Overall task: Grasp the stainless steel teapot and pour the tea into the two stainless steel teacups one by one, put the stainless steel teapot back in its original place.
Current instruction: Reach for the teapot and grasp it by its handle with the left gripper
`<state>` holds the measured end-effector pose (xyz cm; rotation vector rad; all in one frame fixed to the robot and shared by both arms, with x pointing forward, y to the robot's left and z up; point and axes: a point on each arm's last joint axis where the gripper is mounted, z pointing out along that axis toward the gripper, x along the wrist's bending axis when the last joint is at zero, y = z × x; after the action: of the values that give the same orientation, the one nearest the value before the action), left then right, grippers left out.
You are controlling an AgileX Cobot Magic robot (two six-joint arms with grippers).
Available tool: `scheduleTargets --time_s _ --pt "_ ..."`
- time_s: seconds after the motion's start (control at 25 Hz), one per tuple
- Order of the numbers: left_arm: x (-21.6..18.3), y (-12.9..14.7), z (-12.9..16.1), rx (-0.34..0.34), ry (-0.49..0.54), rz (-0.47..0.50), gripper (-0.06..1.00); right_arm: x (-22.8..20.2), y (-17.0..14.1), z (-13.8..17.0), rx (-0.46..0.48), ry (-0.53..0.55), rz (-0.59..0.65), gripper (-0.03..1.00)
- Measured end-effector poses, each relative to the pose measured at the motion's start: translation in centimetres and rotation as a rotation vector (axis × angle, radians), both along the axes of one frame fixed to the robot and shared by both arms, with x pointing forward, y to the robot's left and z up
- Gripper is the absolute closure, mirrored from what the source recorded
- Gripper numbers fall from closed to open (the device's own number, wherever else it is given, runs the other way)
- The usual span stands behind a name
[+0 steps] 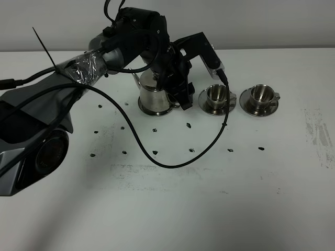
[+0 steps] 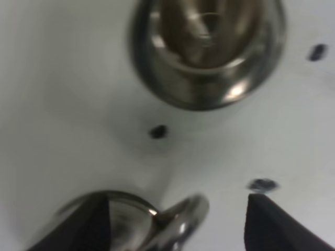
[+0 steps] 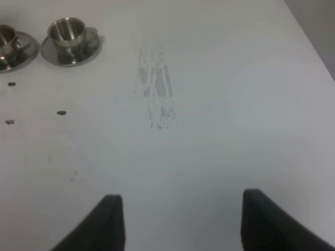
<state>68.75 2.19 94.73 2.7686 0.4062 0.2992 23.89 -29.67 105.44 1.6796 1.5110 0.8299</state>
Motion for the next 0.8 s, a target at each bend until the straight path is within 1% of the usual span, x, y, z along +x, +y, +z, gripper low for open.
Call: scheduleTargets --time_s 0.2,0.44,0.52,0.64,0.8 --pt "-0.6 0.1 -0.2 0.029 0.065 -0.013 0.41 0.0 0.0 0.0 0.000 0.000 0.000 0.48" --pt "-1.6 0.7 -0.4 0.095 0.165 -0.048 0.41 0.0 0.0 0.0 0.000 0.000 0.000 0.48" --pt "-1.8 0.7 -0.5 0.108 0.181 -0.063 0.41 0.0 0.0 0.0 0.000 0.000 0.000 0.48" --pt "-1.9 0.7 0.1 0.108 0.167 -0.072 0.41 0.0 0.0 0.0 0.000 0.001 0.000 0.48" --pt "-2.5 0.3 2.8 0.081 0.102 -0.085 0.42 0.0 0.0 0.0 0.000 0.001 0.000 0.48"
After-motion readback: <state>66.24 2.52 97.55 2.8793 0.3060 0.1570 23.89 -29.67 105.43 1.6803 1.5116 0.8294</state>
